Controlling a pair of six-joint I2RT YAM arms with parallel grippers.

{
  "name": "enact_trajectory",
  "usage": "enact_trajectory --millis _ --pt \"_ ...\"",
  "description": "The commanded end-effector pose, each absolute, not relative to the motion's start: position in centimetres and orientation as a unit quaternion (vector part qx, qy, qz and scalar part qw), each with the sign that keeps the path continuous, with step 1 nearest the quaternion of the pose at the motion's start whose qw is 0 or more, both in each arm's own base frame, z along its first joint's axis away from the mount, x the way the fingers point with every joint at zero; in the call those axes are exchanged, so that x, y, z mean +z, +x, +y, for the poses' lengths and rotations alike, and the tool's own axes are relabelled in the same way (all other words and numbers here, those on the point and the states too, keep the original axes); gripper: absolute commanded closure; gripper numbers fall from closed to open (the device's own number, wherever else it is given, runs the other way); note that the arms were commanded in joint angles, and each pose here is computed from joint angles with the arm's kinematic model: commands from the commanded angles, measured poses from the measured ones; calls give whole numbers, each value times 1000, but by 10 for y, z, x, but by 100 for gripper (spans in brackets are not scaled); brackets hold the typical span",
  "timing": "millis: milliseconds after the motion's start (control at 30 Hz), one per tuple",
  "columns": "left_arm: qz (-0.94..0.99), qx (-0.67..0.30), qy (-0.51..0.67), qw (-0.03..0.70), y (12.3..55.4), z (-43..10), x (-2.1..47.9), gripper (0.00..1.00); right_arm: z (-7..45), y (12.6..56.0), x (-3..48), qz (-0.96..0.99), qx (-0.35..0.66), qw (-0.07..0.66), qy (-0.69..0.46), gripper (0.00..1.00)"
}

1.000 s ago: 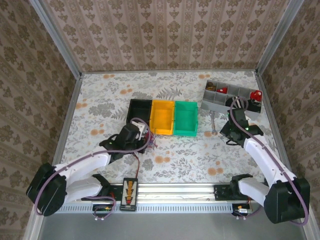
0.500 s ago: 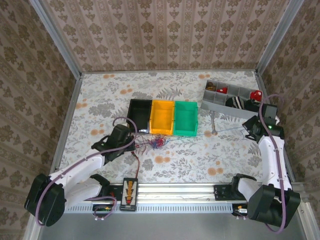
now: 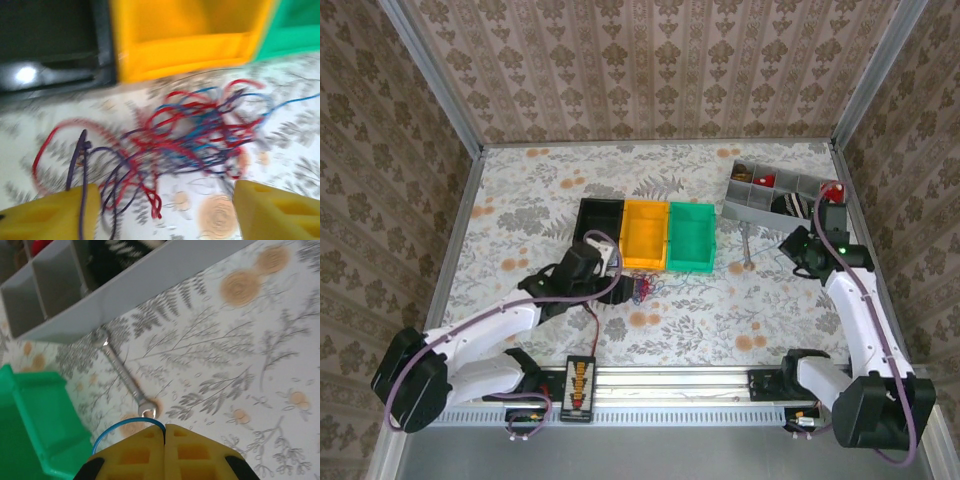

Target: Untangle the cables

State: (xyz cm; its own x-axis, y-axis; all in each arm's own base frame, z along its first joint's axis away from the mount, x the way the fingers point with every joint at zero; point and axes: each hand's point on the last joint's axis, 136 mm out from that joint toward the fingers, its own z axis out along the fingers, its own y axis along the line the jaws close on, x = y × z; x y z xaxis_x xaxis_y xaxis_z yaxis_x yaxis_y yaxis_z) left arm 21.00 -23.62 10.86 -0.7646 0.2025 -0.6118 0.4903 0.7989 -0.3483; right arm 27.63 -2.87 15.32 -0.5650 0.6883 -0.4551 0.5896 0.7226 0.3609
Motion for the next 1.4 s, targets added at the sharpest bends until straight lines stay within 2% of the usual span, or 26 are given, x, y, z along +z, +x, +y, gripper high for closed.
enact_trajectory --millis 0,100,200,400,567,633,700,867,1133,1367 --pt "879 -274 271 280 200 -264 119 14 -20 276 138 888 80 278 358 100" --pt "888 -244 285 267 202 -273 105 11 -12 281 138 893 83 275 346 100" --pt "898 -205 297 251 205 -279 89 14 -10 285 144 893 87 281 341 100" --pt "911 -114 301 258 225 -277 66 30 -4 289 151 894 99 288 328 100" --pt "918 -103 307 231 226 -284 50 61 -3 288 151 895 100 288 326 100" --pt "922 -97 301 222 224 -280 45 82 -5 287 152 894 96 291 327 100" --pt "929 -85 286 219 223 -271 41 98 -6 287 154 894 92 293 326 100" --pt "947 -70 201 242 225 -231 49 100 -33 287 160 885 58 297 352 100" --pt "956 -33 -71 284 217 -96 71 100 -110 274 182 843 0 310 440 100" --pt "931 -32 -211 295 202 -34 77 100 -128 268 188 820 1 312 481 100"
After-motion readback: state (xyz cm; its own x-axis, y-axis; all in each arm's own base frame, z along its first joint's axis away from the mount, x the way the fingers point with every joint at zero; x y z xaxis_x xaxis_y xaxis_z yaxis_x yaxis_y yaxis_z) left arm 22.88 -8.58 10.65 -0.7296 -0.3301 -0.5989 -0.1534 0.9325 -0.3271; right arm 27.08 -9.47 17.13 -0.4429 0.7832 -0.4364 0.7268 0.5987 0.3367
